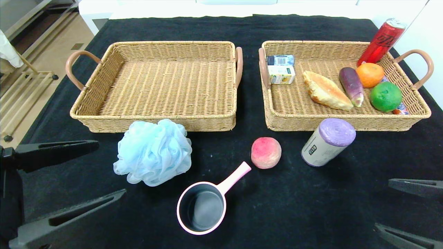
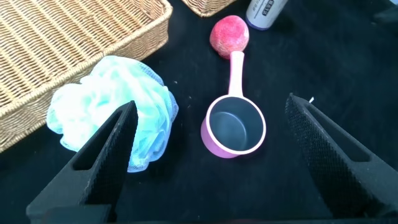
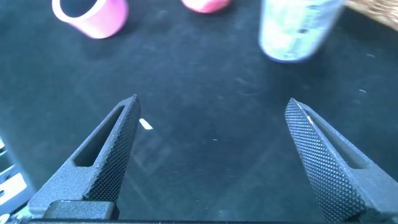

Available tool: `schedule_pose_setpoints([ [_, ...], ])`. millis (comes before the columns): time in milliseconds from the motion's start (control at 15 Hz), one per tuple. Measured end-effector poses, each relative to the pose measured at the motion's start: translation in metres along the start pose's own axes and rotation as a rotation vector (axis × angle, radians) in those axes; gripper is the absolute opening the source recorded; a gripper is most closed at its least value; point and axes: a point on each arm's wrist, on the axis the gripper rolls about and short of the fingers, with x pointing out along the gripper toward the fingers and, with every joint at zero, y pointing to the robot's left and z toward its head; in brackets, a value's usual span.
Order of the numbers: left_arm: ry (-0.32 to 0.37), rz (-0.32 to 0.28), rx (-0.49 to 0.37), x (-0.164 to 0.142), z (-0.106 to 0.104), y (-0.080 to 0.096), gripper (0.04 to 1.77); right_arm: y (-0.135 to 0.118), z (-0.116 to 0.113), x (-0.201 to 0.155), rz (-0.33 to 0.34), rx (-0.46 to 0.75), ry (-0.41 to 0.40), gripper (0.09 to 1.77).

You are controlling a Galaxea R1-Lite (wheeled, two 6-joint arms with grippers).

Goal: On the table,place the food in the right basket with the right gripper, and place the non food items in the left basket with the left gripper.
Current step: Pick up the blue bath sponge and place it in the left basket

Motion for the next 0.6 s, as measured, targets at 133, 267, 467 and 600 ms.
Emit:
schedule_pose_setpoints([
  [133, 0.001, 0.006, 0.0, 0.0, 0.0, 0.0, 1.72, 0.005, 0.002, 0.0, 0.05, -0.026, -0.013, 1.7],
  [267, 0.016, 0.049, -0.001, 0.0, 0.0, 0.001, 1.72, 0.009, 0.008, 0.0, 0.089, -0.05, -0.039, 1.7],
  [467, 0.025, 0.06, -0.002, 0.001, 0.0, 0.002, 1.72, 0.013, 0.016, 0.003, 0.142, -0.067, -0.059, 1.7],
  [600, 0.036, 0.057, -0.006, 0.004, -0.002, 0.002, 1.72, 0.013, 0.015, 0.005, 0.149, -0.064, -0.048, 1.7],
])
